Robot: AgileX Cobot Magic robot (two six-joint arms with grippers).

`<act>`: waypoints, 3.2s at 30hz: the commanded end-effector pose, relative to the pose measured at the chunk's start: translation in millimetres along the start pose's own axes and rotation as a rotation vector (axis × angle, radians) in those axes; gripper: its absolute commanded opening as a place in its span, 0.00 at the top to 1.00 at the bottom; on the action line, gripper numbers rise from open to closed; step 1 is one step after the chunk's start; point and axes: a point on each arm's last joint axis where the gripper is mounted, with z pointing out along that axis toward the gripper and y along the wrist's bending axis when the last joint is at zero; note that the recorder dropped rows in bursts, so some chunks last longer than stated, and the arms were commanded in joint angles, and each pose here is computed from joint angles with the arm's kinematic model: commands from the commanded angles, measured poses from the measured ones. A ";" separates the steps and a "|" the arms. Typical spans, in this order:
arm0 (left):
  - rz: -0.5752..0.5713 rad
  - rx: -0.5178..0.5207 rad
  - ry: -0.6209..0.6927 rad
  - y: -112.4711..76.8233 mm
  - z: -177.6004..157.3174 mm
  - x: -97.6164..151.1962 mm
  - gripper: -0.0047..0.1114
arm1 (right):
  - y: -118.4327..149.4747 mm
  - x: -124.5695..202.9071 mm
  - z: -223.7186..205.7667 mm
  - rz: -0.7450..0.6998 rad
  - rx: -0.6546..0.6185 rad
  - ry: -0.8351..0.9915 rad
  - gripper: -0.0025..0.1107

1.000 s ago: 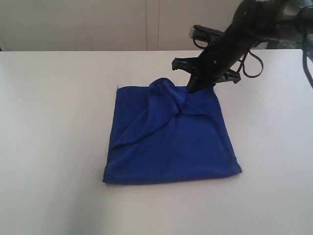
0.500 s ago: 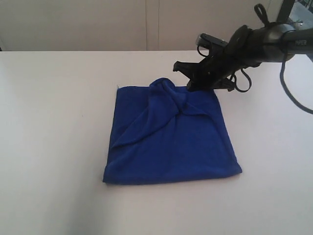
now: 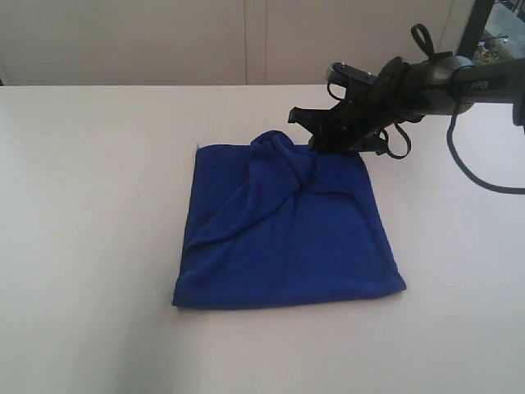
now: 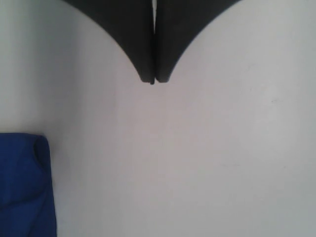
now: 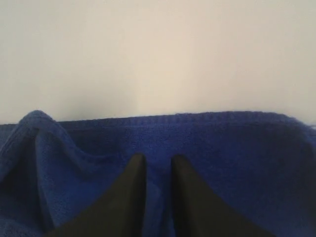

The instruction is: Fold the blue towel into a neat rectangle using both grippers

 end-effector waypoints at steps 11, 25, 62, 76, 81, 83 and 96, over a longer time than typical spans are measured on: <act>-0.011 0.004 0.013 -0.1 -0.2 3.1 0.96 | -0.9 -0.8 2.3 -0.010 0.000 -0.005 0.81; -0.011 0.004 0.013 -0.1 -0.2 3.1 0.96 | -3.6 5.7 7.9 -0.007 0.003 0.039 0.86; 0.049 0.000 0.013 0.3 -0.2 3.1 0.96 | 7.4 -12.6 -51.7 -0.451 0.125 0.092 0.98; 0.054 -0.006 -0.103 0.6 -0.7 -7.4 0.96 | 33.8 -3.9 -70.6 -0.418 -0.122 0.186 0.98; 0.053 -0.005 -0.124 0.4 -0.9 -9.3 0.96 | 67.3 -4.8 -103.3 -0.411 -0.355 0.171 0.98; 0.049 0.002 -0.124 -0.2 -0.9 -9.3 0.96 | 81.9 0.4 -116.3 -0.442 -0.420 0.197 0.98; 0.037 0.013 -0.188 -1.2 -1.8 -15.0 0.96 | 90.2 0.0 -139.7 -0.580 -0.327 0.170 0.98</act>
